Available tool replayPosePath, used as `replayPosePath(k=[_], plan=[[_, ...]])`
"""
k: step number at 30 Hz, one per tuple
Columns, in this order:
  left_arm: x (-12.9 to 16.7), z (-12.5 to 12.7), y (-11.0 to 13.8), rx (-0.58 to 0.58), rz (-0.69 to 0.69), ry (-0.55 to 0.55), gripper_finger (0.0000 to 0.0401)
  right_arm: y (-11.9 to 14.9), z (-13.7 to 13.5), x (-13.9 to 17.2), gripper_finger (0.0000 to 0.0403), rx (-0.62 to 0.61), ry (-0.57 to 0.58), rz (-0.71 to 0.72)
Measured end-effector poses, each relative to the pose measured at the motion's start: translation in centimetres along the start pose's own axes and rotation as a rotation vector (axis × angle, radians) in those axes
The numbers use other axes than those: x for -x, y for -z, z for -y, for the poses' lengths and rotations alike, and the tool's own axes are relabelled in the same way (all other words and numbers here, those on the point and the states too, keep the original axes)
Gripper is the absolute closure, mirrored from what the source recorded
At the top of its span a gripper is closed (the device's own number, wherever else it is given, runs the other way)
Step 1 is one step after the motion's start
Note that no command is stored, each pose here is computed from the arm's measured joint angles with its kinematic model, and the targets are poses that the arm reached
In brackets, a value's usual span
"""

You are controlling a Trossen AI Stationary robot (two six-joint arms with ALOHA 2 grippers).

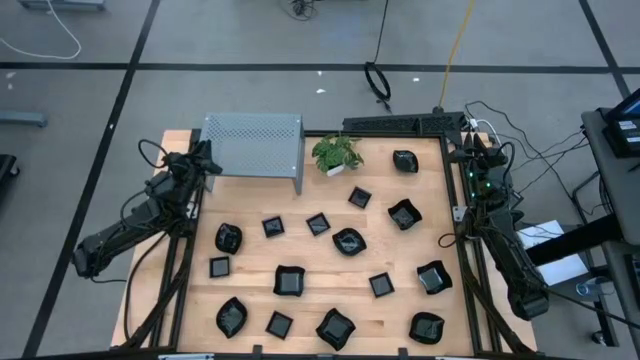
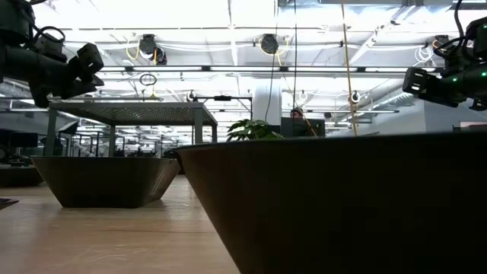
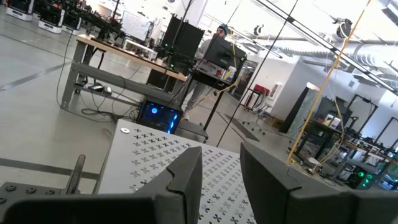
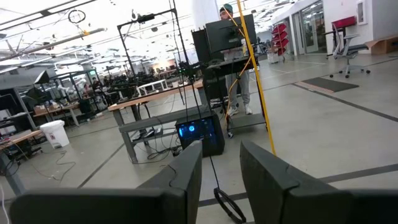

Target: Pick & Place Mini shaped plates

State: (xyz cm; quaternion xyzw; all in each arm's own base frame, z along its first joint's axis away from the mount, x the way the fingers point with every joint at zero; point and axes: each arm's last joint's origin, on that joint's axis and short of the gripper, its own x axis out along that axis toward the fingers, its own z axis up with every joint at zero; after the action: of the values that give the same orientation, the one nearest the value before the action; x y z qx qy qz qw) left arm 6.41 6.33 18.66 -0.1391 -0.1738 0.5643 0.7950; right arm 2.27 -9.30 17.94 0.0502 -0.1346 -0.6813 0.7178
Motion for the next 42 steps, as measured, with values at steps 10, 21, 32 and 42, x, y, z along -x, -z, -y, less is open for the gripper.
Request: replayPosePath(k=[10, 21, 32, 42], plan=[[0.00, 0.00, 0.00, 0.000, 0.000, 0.000, 0.0288, 0.00, 0.00, 0.00, 0.0303, 0.000, 0.000, 0.000], [0.00, 0.00, 0.00, 0.000, 0.000, 0.000, 0.0288, -0.01, 0.00, 0.00, 0.0303, 0.000, 0.000, 0.000], [0.00, 0.01, -0.04, 0.003, 0.003, 0.001, 0.0288, -0.01, 0.00, 0.00, 0.0303, 0.000, 0.000, 0.000], [0.08, 0.42, -0.68, 0.192, 0.044, 0.068, 0.0288, -0.01, 0.00, 0.00, 0.0303, 0.000, 0.000, 0.000]])
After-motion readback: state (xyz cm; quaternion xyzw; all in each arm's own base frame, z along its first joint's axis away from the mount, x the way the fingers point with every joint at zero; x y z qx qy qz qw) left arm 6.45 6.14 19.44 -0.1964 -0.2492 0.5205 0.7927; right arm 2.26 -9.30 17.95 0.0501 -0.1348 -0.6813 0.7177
